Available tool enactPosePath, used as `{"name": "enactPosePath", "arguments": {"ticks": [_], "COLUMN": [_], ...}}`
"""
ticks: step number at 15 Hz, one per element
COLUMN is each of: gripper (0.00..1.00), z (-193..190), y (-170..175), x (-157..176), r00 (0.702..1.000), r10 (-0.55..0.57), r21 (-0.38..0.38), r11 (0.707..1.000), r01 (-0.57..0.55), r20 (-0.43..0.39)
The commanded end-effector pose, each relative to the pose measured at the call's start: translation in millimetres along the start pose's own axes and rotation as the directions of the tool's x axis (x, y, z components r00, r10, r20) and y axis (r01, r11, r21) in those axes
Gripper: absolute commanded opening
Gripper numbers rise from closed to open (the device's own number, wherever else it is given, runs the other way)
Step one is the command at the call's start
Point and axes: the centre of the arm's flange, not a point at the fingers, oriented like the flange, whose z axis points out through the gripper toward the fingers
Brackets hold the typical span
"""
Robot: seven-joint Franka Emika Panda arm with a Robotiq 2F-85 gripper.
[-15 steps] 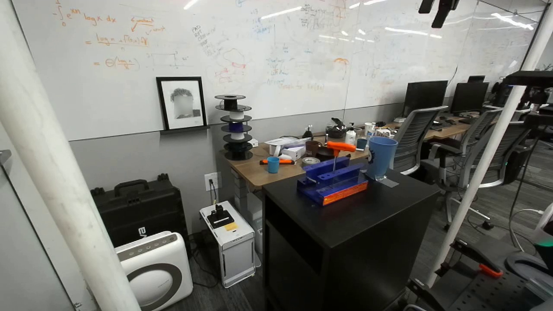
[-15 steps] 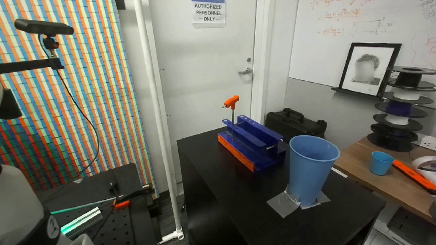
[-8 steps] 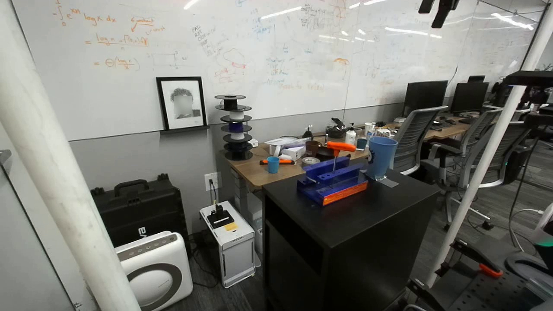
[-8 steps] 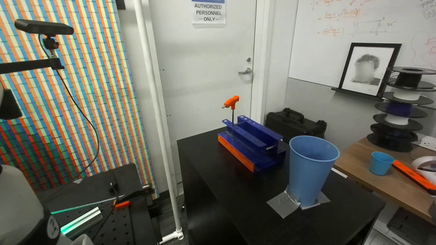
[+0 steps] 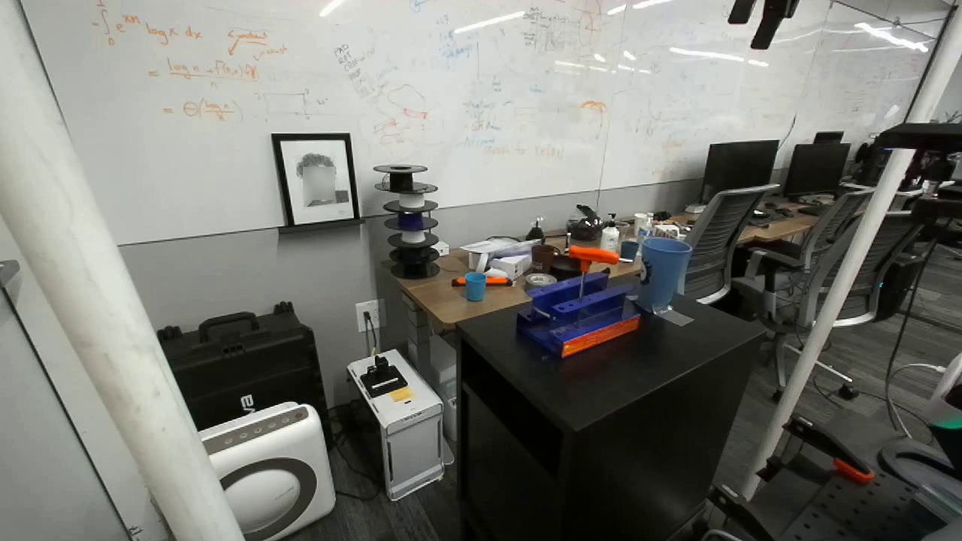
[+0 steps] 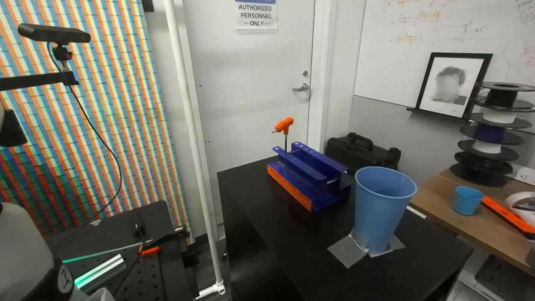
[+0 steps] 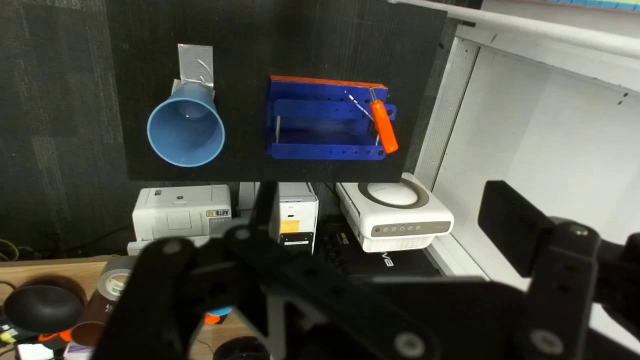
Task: Pick the tool with the orange handle and put it in the cup
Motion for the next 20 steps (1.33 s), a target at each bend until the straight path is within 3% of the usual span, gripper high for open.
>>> {"name": "enactPosePath", "arguments": {"ticks": [1, 9, 10, 13, 14, 16, 20], "gripper": [1.0, 1.0, 1.0, 1.0, 1.0, 1.0, 1.0], "z": [3.3, 26.5, 83.4, 132.4, 106.7, 141.0, 147.5], "y": [0.5, 16.4, 68.3, 112.3, 78.0, 111.8, 112.4], "x": [5.4, 33.8, 37.9, 42.4, 27.0, 27.3, 33.3], "r00": [1.0, 0.996, 0.989, 0.968, 0.981, 0.97, 0.967], "r10": [0.012, 0.063, -0.032, -0.105, -0.057, -0.076, -0.092], "r21": [-0.017, -0.026, 0.098, 0.201, 0.132, 0.185, 0.192], "r11": [1.0, 0.998, 0.995, 0.978, 0.991, 0.982, 0.98], "r01": [-0.012, -0.061, 0.018, 0.059, 0.033, 0.033, 0.045], "r20": [0.001, 0.058, 0.147, 0.228, 0.184, 0.23, 0.239]}}
